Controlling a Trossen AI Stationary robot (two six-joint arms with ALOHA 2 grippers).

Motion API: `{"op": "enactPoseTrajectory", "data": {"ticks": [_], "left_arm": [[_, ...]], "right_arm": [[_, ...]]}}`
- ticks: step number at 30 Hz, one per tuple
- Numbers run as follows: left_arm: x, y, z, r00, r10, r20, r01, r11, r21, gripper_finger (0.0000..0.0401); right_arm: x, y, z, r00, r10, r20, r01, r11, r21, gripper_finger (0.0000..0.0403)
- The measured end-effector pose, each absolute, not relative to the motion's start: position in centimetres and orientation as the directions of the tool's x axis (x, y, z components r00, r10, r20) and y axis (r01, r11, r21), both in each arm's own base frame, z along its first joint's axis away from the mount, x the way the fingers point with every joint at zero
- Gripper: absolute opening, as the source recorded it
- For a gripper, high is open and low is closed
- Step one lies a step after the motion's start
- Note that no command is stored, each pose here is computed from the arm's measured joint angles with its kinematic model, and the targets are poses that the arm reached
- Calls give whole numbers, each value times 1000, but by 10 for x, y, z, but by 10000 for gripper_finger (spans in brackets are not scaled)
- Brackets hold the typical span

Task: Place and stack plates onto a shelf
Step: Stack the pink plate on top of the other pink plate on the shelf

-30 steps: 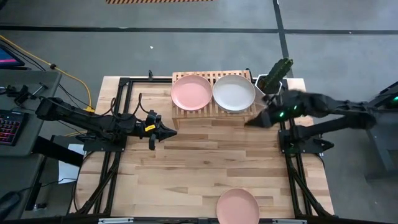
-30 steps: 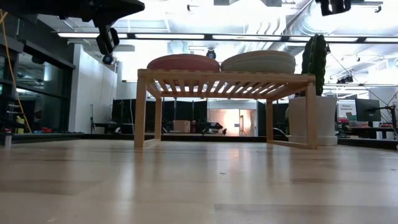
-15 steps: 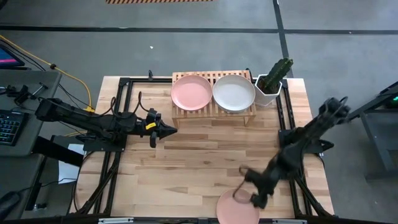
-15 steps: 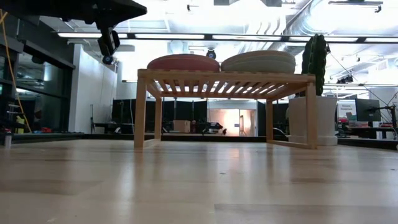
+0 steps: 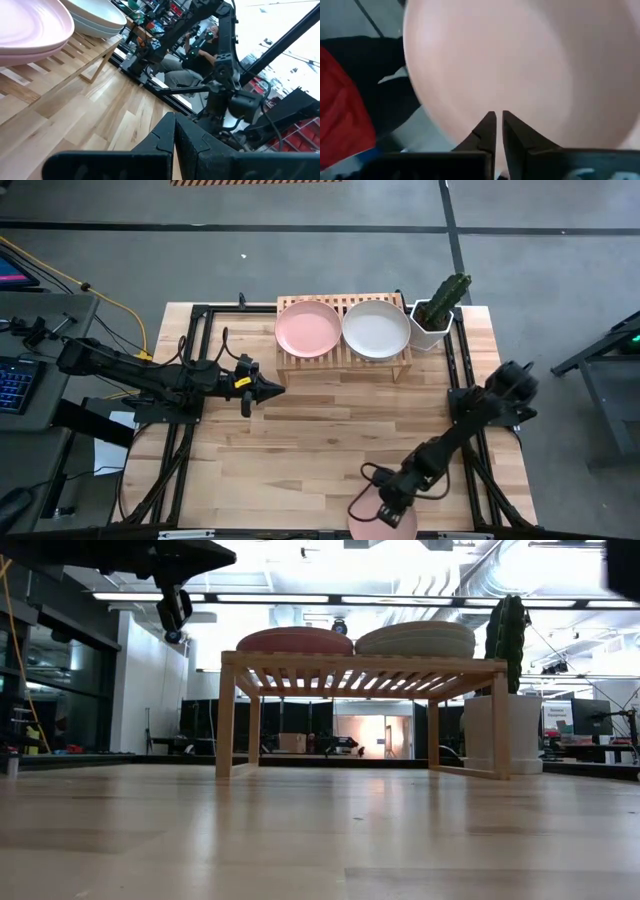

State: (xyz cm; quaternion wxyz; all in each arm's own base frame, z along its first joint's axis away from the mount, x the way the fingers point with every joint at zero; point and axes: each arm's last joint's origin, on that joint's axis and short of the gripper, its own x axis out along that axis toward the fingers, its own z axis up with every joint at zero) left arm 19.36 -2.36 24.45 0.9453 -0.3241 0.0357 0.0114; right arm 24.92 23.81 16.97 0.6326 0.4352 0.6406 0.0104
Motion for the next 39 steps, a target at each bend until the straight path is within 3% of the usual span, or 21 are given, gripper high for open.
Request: {"op": "enactPoseTrajectory", "data": {"ticks": [6,13,22,30,36,39], "left_arm": [[194,-24,244,997,-27,-75,-25,785,-619,0],[194,-24,244,997,-29,-75,-24,785,-619,0],[194,-24,245,997,-28,-74,-24,784,-620,0],[194,-24,245,997,-27,-74,-25,785,-619,0],[194,-24,245,997,-26,-75,-26,785,-619,0],[194,-24,244,997,-23,-76,-29,785,-619,0]], "right_arm": [[255,229,158,217,463,-859,443,738,509,4],[257,202,145,176,239,-955,455,840,294,2],[283,146,144,229,-3,-973,562,817,130,0],[302,101,161,338,-127,-932,609,785,114,0],[270,100,208,374,-166,-912,557,827,79,0],[235,103,220,366,-184,-912,602,794,81,0]]}}
